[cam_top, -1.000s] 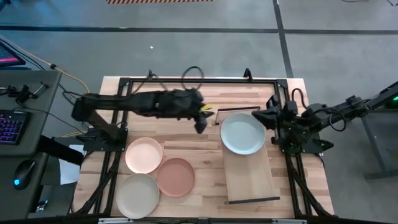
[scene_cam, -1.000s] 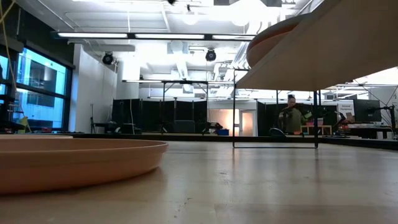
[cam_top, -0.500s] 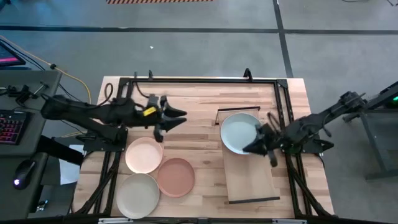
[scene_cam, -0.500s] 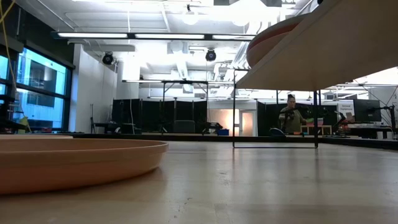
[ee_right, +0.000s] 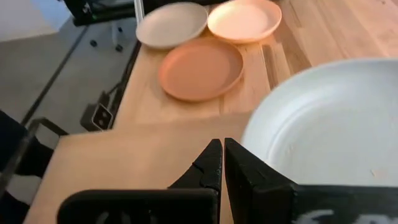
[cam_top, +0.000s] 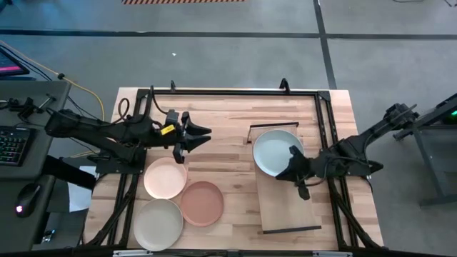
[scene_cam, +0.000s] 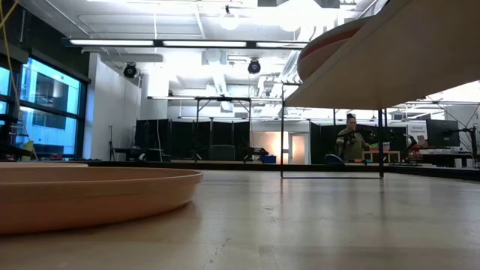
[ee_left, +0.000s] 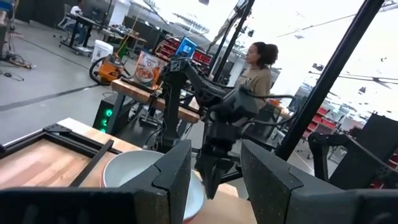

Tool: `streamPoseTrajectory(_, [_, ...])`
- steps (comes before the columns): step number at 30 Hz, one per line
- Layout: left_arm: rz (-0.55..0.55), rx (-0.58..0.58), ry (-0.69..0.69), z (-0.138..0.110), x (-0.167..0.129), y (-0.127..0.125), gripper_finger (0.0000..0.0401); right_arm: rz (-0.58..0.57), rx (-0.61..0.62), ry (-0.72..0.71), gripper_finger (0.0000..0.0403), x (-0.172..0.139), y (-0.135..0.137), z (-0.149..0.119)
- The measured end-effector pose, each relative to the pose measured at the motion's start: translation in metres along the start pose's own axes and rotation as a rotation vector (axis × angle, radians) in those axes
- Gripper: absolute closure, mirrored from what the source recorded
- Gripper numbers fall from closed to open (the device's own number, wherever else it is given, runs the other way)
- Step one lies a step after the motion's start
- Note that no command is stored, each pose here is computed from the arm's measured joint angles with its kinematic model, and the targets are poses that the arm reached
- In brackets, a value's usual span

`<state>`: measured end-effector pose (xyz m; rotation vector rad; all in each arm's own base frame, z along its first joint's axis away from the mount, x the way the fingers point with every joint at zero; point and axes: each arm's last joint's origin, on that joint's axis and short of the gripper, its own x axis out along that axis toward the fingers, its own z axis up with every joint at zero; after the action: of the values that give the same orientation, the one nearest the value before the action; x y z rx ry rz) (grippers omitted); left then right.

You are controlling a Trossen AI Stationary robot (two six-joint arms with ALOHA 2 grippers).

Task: Place and stack plates onto a shelf
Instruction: Stack the blue plate on top of the orange plate on the shelf

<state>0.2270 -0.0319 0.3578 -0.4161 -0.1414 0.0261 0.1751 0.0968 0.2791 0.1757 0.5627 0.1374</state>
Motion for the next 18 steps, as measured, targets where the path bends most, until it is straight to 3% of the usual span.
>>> streamPoseTrajectory(12, [0.033, 0.003, -0.004, 0.000, 0.000, 0.001, 0.0272, -0.048, -0.007, 0.098, 0.0403, -0.001, -0.005, -0.009])
streamPoseTrajectory(18, [0.032, 0.003, -0.004, 0.000, 0.000, 0.001, 0.0272, -0.051, -0.020, 0.025, 0.0403, -0.004, -0.002, 0.002])
